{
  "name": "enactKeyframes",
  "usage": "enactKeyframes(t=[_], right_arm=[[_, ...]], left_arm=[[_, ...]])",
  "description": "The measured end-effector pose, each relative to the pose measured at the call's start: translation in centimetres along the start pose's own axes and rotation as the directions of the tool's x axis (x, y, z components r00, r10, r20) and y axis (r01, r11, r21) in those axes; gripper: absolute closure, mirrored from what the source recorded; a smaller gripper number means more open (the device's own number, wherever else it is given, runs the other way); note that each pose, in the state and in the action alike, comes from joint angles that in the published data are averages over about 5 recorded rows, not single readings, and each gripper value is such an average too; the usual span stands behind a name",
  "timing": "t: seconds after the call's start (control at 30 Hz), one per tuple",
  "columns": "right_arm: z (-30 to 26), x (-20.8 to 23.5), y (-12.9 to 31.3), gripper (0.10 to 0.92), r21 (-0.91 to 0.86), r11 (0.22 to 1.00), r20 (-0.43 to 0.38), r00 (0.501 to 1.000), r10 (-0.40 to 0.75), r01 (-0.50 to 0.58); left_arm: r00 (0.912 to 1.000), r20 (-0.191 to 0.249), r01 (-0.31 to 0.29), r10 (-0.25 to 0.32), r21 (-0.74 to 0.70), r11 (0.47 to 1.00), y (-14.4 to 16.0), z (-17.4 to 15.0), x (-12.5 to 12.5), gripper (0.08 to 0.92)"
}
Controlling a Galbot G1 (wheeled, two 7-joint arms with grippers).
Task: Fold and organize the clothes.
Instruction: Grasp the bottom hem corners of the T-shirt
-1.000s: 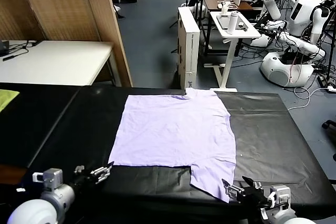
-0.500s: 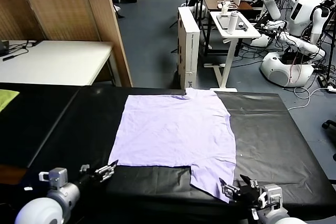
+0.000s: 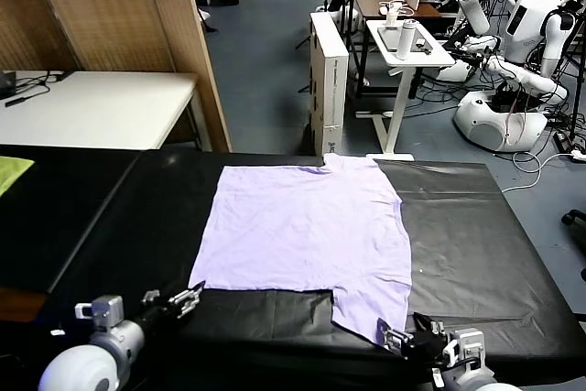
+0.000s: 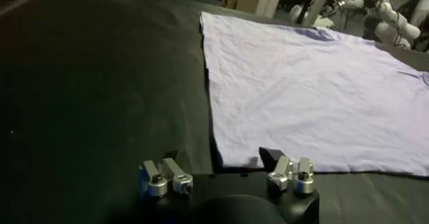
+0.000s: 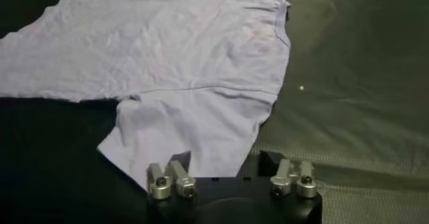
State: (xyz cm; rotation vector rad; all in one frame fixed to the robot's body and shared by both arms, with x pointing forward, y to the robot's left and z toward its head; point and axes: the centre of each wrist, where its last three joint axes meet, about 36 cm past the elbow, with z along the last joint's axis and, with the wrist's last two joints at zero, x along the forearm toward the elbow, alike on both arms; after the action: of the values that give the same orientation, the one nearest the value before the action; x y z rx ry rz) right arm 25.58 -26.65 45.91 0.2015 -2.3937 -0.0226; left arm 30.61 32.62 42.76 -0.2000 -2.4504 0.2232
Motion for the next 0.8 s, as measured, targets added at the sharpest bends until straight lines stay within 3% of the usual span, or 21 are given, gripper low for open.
enactKeyframes(t=[0.1,0.23,0.37,0.8], right_arm=[[0.0,0.1,-0.1,0.543,0.001,1.000,0.000,1.000,0.001,-0.001],[-0.1,0.2,-0.1,0.743,0.003,1.000,0.000,1.000,0.003,-0.003],[-0.2,0.5,-0.2,0.882,0.004,1.000,0.003,1.000,0.009,-0.009],[-0.7,4.6,0.5,0.882,0.019,0.999,0.009,0.999,0.043,-0.044]], left_arm=[[1.0000,-0.007,-0.002,0.002,0.002,1.000,-0.1,0.3,0.1,0.635],[0.9998,-0.015,-0.008,0.008,0.005,1.000,-0.3,0.5,0.4,0.802],[0.9997,-0.017,-0.017,0.017,0.009,1.000,-0.7,0.7,0.7,0.839],[0.9996,-0.025,-0.011,0.011,-0.008,1.000,-1.7,0.9,3.7,0.842]])
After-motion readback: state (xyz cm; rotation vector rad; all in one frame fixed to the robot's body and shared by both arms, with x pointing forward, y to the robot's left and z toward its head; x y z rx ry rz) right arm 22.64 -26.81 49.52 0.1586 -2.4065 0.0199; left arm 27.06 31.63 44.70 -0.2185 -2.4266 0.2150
